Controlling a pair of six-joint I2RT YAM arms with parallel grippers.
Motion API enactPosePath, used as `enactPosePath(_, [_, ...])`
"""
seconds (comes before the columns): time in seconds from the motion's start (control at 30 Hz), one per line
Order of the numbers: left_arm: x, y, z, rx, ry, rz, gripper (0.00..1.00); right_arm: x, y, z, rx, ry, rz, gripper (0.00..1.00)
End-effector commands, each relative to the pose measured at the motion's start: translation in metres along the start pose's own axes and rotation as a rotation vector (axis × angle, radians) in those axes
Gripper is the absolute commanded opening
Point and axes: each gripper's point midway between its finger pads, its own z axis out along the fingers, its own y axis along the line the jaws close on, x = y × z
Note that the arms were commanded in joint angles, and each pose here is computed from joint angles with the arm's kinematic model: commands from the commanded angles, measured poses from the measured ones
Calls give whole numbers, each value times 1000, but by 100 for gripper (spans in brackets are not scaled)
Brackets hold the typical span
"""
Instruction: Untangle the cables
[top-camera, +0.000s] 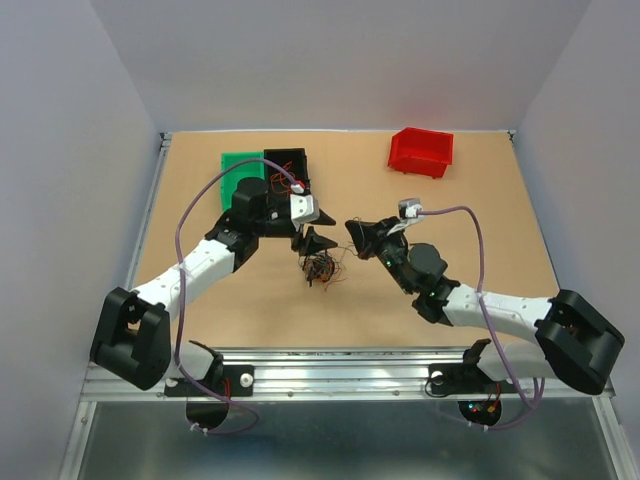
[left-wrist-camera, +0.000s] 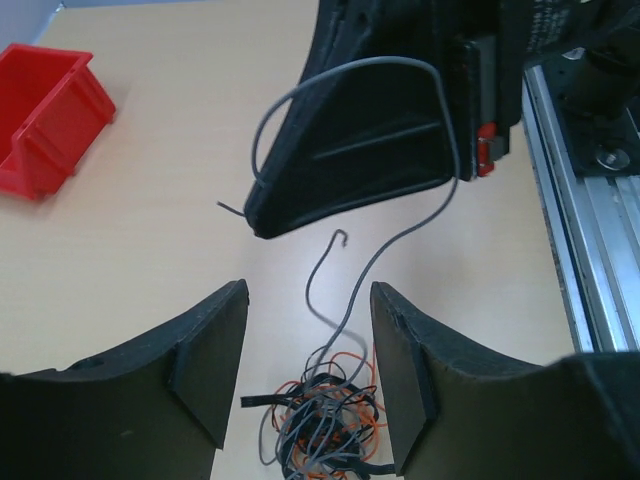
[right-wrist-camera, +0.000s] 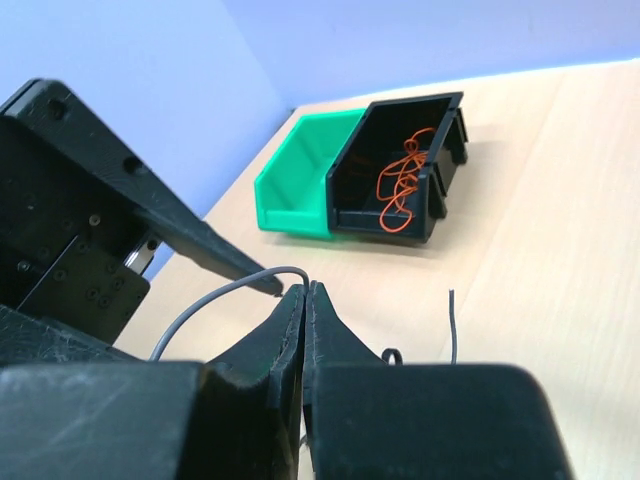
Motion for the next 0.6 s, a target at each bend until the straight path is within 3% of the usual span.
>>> enactPosePath(0.0, [-12,-11,-3,41,-34,24,63,-27,-6,-7,35,-111,41,0])
enactPosePath(0.33, [-9,-14,2,37,-25,36,67,-15,22,5,-96,-46,48,1])
enactPosePath(0.43, [-6,-12,6,18,-12,38,74,-12,28,7,-126,-37,51,1])
enactPosePath(0.47, [-6,-12,7,14,-10,39,78,-14,30,8,-133,-41,49,1])
enactPosePath(0.5, [-6,-13,9,14,-9,38,89,-12,31,9,-139,-36,50,1])
enactPosePath(0.57, [-3,-13,10,10,-5,38,93,-11,33,11,-152,-31,52,0])
